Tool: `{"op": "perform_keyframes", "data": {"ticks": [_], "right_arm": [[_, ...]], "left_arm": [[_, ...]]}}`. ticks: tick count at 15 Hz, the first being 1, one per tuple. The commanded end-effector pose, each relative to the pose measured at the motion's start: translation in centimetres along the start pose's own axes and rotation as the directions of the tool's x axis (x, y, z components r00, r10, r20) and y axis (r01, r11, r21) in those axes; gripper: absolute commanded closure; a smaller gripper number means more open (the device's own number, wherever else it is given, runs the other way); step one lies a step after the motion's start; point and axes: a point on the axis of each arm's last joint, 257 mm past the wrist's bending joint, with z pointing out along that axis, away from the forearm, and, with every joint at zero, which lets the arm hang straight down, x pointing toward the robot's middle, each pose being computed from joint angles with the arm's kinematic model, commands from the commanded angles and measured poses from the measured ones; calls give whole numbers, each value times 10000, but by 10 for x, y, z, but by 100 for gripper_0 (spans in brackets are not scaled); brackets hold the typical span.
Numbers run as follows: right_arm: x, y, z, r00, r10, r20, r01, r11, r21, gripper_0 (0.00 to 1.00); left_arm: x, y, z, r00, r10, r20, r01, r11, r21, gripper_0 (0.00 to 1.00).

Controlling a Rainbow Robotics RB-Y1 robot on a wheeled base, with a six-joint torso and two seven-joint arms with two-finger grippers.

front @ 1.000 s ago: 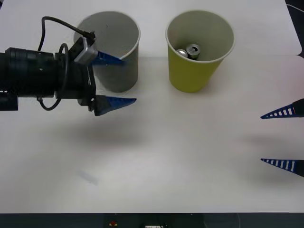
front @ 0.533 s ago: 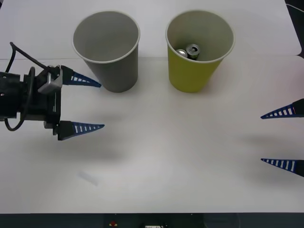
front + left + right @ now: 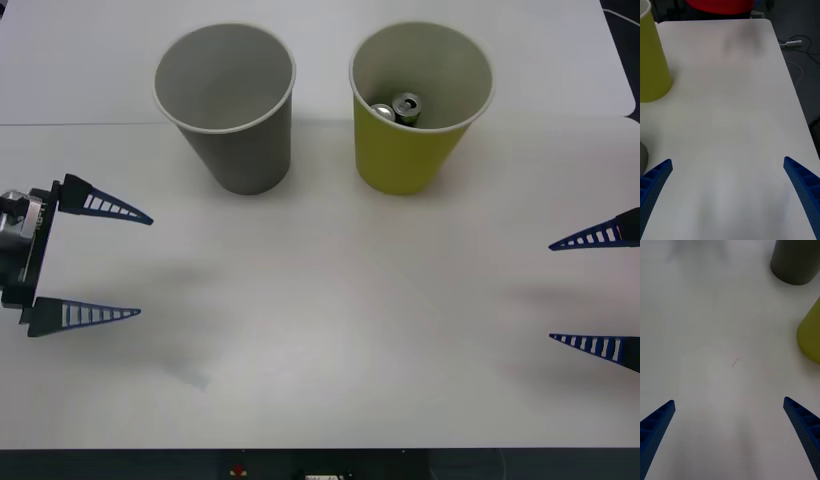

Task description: Put the can into the green bin and the plastic bottle into the gray bin

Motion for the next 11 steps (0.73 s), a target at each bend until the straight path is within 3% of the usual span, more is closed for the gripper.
{"op": "perform_keyframes", "data": {"ticks": [1,5,11], "right_arm": [[0,0,0,10000,0,0,0,10000,0,0],[0,0,0,10000,0,0,0,10000,0,0],[0,0,0,10000,0,0,0,10000,0,0]], "left_arm": [[11,-13,-15,9994,-25,-344,21,9999,-103,0],[19,-25,-28,9985,-108,-541,95,9997,-242,0],[20,-25,-33,9983,3,-577,-22,9995,-323,0]]}}
